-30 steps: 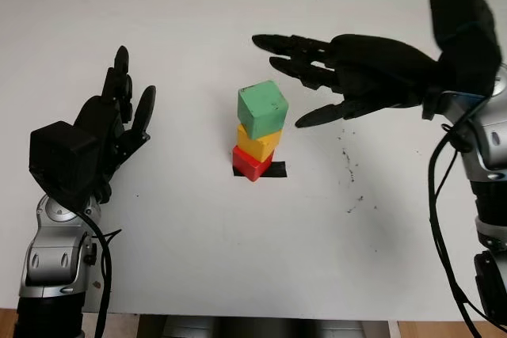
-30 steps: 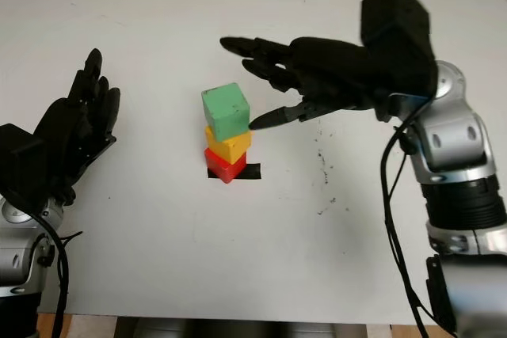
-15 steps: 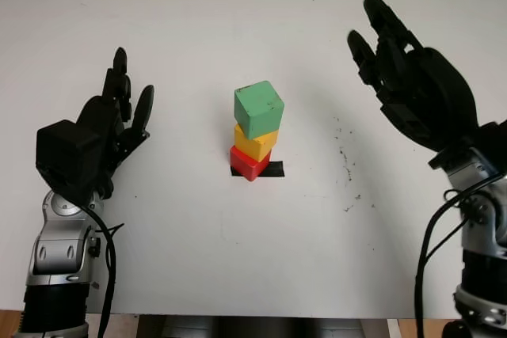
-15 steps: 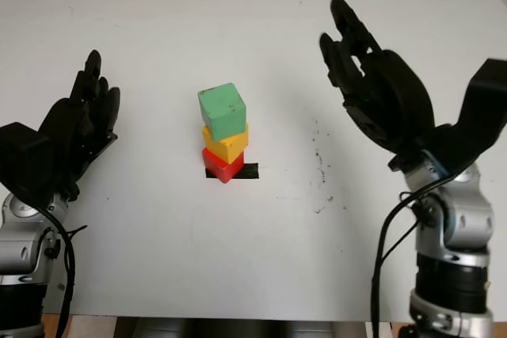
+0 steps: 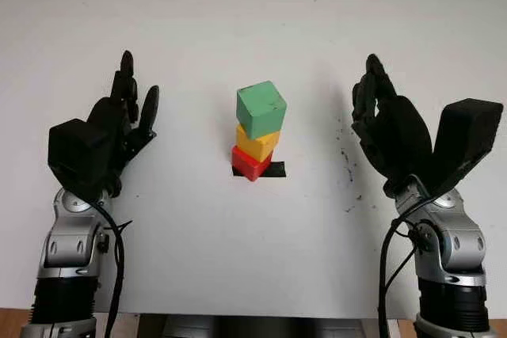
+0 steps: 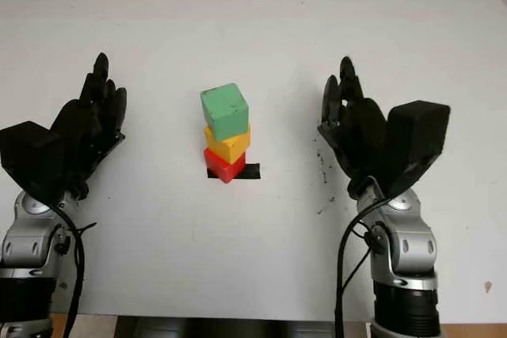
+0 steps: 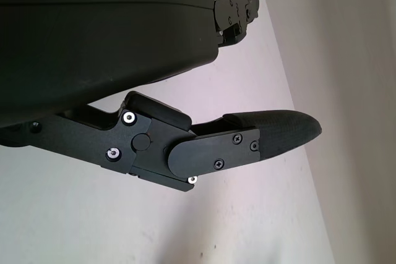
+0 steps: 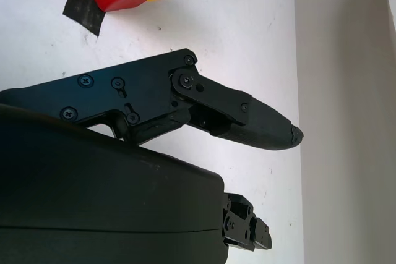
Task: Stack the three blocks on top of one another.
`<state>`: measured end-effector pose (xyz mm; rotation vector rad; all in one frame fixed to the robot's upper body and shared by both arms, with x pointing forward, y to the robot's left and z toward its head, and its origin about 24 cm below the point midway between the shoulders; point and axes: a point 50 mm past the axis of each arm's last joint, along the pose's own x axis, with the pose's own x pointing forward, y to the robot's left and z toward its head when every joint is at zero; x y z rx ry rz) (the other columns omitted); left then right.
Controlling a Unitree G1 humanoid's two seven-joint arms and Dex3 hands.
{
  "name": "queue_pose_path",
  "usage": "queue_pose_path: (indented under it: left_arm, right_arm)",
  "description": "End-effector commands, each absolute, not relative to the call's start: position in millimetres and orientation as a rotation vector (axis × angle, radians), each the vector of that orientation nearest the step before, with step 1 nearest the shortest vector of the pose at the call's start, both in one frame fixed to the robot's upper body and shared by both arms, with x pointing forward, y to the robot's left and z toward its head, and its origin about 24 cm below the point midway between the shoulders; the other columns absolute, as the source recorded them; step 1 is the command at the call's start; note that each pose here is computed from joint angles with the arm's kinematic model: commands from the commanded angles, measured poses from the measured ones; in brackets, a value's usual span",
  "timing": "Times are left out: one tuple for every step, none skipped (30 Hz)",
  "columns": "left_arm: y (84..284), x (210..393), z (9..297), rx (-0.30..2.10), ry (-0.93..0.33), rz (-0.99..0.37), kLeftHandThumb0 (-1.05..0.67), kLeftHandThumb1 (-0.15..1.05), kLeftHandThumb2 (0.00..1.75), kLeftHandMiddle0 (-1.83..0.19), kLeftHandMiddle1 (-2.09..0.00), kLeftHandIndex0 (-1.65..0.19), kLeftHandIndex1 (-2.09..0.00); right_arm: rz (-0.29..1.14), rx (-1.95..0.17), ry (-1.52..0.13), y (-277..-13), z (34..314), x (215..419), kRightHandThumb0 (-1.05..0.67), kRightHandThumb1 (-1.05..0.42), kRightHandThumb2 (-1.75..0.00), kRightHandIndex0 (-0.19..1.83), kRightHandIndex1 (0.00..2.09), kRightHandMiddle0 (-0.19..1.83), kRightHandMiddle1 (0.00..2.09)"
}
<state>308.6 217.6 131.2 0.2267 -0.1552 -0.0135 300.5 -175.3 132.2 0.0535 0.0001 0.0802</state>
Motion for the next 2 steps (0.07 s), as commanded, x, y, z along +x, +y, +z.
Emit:
queue_pose_path:
  left_arm:
    - [214.6, 305.6, 135.4, 0.225, -0.178, -0.025, -0.84, 1.05, 0.60, 0.19, -0.01, 0.19, 0.00]
    - [214.2, 304.9, 136.0, 0.223, -0.182, -0.029, -0.83, 1.05, 0.60, 0.19, -0.01, 0.19, 0.00]
  right_arm:
    - [0.087, 0.043, -0.017, -173.6, 132.0, 298.9, -0.72, -1.05, -0.77, -0.19, 0.00, -0.19, 0.00]
    - [0.090, 0.039, -0.021, -173.0, 131.9, 298.9, -0.73, -1.05, -0.77, -0.19, 0.00, -0.19, 0.00]
